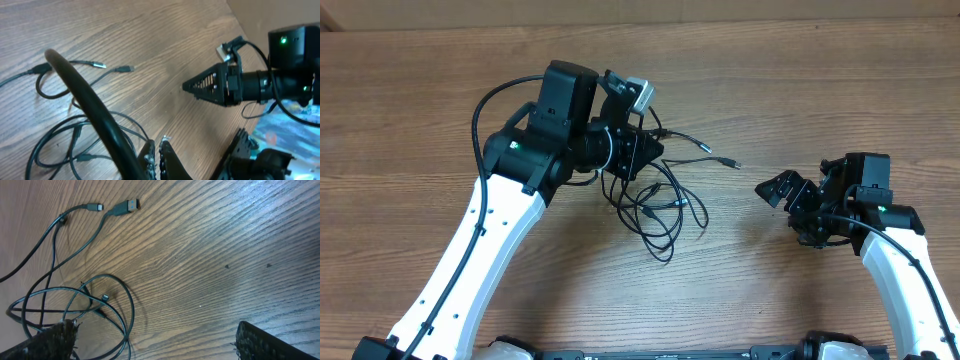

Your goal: Untangle cables

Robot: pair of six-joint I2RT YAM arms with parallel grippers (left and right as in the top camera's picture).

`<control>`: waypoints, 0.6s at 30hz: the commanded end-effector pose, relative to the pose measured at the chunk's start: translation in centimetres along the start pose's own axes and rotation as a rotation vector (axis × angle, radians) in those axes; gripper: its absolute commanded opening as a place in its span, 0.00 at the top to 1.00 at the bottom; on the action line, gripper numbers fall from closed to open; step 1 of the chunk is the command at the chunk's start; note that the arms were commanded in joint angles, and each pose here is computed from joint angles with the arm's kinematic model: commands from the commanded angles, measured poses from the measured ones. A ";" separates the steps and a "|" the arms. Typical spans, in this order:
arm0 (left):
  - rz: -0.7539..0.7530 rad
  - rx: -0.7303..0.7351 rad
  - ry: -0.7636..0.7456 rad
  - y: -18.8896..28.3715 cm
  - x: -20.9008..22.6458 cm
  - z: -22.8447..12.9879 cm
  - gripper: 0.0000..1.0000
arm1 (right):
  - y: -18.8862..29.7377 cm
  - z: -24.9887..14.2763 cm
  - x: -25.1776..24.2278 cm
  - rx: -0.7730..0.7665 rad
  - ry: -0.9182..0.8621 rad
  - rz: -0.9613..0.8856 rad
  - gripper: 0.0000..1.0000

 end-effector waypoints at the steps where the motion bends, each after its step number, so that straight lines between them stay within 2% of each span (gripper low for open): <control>1: -0.016 -0.019 0.038 0.6 -0.6 0.4 0.96 | -0.1 0.1 0.1 -0.004 0.011 -0.002 0.00; 7: 0.001 -0.024 0.038 0.6 -0.4 0.5 0.96 | -0.1 0.1 0.1 -0.004 0.011 -0.002 0.00; 10: 0.084 -0.041 0.107 0.6 0.9 0.7 0.96 | -0.1 0.1 0.1 -0.004 0.011 -0.002 0.00; 14: 0.208 -0.063 0.126 0.9 2.8 0.9 0.96 | -0.1 0.1 0.1 -0.004 0.011 -0.002 0.00; 15: 0.289 -0.059 0.137 1.2 4.0 0.6 0.96 | -0.1 0.1 0.1 -0.004 0.011 -0.002 0.00; 18: 0.399 -0.032 0.157 1.8 5.6 -0.4 0.96 | -0.1 0.1 0.1 -0.004 0.011 -0.002 0.00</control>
Point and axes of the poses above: each gripper's point midway between its finger pads, its own y axis back along the fingers, its own x axis along the line the jaws close on, z = x × y, the point moved 2 cm from there along y, back along the fingers, and after that the axes turned 2 degrees about -y, right-handed, at the moved point
